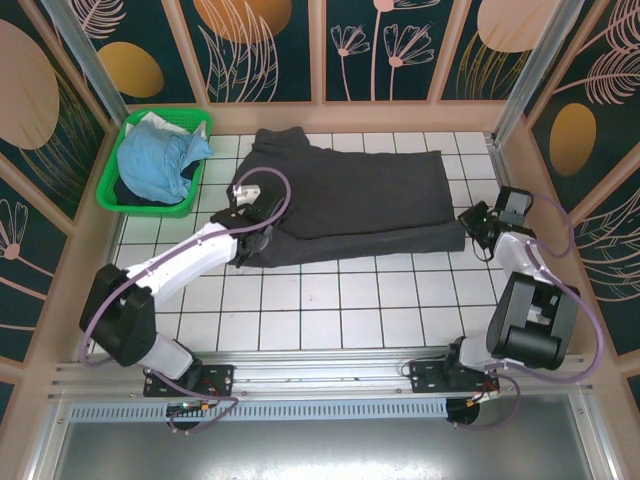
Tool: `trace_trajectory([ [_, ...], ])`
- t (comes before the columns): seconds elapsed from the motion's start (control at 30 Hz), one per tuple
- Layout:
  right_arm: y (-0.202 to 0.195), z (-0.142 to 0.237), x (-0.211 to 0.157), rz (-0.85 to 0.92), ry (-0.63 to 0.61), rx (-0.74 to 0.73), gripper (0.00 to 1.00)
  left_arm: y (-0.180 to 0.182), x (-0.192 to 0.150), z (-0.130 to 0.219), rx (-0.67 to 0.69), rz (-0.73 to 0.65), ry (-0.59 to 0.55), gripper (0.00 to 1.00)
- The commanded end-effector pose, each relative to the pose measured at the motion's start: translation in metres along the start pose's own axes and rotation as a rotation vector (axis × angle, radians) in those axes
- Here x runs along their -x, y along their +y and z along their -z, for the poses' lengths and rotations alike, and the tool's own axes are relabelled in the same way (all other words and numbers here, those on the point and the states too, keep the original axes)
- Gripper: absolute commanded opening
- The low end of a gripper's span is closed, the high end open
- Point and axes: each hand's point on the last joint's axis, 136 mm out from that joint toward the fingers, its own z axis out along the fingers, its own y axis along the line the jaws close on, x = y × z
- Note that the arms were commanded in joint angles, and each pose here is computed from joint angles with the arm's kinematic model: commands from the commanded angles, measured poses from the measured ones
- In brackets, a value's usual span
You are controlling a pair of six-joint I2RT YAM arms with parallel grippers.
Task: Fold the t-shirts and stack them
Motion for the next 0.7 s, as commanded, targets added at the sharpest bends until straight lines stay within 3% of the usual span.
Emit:
trace_trajectory([
  [0.0,0.012,-0.010,0.024,-0.006,-0.037,0.035,0.00,0.000,0.023,-0.013,0.041,-0.050,-0.023,0.00],
  [0.3,0.004,-0.059,0.016,-0.015,0.086,0.022,0.00,-0.006,0.033,-0.064,0.092,-0.109,0.029,0.00],
  [0.67,0.005,-0.077,0.018,0.023,0.109,-0.031,0.00,-0.003,0.056,-0.098,0.162,-0.152,0.039,0.00],
])
